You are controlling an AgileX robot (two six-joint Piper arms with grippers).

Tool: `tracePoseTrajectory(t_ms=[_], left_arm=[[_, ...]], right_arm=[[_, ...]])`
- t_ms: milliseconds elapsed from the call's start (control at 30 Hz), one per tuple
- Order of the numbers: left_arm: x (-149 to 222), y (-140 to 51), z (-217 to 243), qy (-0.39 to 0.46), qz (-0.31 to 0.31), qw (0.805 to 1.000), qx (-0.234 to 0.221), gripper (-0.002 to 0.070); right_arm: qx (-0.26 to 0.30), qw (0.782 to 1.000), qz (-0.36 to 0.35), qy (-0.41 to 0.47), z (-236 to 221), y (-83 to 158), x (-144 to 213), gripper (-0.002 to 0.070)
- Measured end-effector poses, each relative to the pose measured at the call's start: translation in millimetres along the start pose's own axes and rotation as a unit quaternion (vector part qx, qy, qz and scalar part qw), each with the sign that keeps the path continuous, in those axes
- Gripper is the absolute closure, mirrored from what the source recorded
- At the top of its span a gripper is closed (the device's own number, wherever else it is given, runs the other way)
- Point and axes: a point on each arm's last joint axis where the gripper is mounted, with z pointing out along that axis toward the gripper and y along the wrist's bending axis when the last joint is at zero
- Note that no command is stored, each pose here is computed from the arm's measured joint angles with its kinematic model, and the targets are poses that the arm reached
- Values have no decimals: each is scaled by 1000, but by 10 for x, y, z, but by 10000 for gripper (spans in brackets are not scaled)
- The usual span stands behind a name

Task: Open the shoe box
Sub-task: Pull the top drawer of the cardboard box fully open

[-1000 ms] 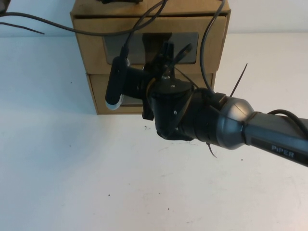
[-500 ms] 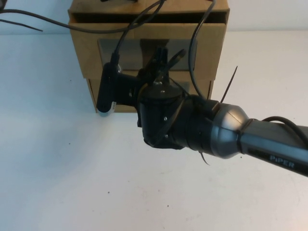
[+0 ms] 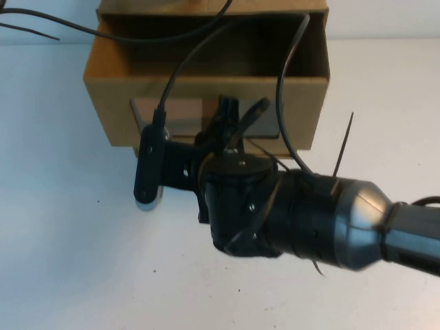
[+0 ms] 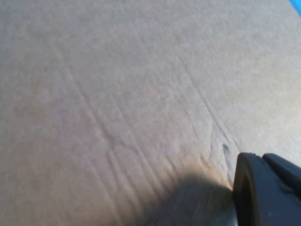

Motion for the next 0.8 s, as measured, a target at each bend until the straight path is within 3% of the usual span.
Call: tracePoseTrajectory(t_ms=[800], left_arm=[[-2,-7,0,-1,-3,1000,4,679]], right_arm=[[-56,998,14,20,-554,295,30,665]])
